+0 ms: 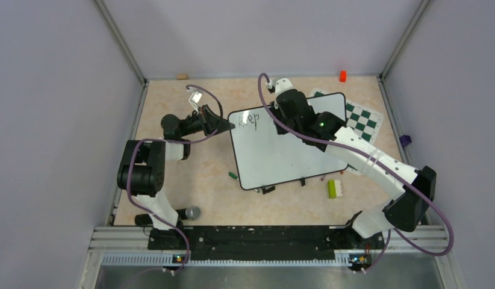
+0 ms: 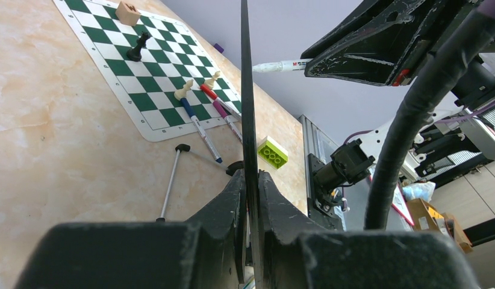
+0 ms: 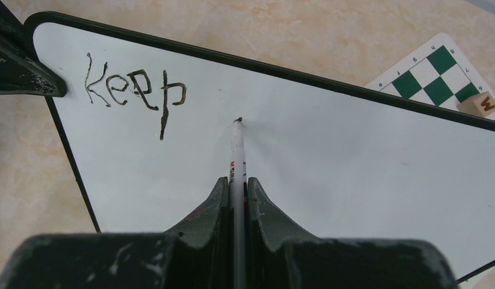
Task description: Write a sentence on the whiteboard
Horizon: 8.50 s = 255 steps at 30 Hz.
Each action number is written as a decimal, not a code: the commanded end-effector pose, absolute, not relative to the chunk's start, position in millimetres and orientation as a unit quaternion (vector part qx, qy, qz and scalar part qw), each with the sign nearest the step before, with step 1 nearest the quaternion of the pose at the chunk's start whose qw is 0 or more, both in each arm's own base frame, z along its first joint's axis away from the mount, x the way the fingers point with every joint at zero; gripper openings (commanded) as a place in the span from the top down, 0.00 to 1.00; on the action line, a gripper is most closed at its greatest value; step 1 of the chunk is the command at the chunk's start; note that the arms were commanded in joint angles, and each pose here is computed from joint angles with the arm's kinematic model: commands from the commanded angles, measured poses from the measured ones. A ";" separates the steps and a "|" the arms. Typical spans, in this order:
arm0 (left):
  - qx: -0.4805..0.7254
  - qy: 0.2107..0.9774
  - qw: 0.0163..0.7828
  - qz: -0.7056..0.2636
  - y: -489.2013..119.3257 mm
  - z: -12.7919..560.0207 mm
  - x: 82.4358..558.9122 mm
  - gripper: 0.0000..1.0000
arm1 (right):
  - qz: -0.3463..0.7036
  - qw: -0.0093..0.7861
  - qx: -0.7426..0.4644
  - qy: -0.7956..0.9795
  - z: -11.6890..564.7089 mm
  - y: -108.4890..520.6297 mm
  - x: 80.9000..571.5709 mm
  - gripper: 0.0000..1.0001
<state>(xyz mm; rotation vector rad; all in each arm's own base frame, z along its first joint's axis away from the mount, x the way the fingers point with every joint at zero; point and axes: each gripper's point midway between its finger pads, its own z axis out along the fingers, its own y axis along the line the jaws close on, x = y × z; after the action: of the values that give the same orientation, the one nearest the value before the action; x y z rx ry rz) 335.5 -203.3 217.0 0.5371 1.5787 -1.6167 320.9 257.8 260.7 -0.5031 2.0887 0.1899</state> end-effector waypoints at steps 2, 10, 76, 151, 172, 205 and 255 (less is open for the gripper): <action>0.275 0.600 0.417 -0.625 -204.9 227.5 319.8 0.89 | 0.088 0.474 -0.202 0.852 267.9 255.9 318.3 1.00; 0.275 0.600 0.418 -0.625 -204.9 227.5 319.9 0.89 | 0.090 0.450 -0.215 0.862 259.8 256.7 311.4 1.00; 0.274 0.601 0.416 -0.625 -205.0 227.0 320.0 0.89 | 0.074 0.421 -0.231 0.874 256.6 260.9 316.0 1.00; 0.273 0.601 0.415 -0.626 -204.9 226.7 320.1 0.89 | 0.050 0.422 -0.220 0.878 254.8 245.4 320.1 1.00; 0.271 0.603 0.414 -0.626 -204.9 226.1 320.0 0.89 | 0.040 0.450 -0.205 0.868 271.6 253.2 340.5 1.00; 0.270 0.603 0.413 -0.626 -204.9 225.9 320.5 0.89 | 0.027 0.419 -0.217 0.881 253.8 236.9 323.9 1.00; 0.270 0.604 0.413 -0.626 -204.9 225.1 320.4 0.89 | 0.093 0.556 -0.116 0.818 306.1 194.9 315.7 1.00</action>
<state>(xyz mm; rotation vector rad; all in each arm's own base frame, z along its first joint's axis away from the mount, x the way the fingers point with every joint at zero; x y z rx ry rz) 335.8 -203.2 216.3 0.5297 1.5885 -1.6187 309.7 200.5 279.6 -0.3603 2.0186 0.1849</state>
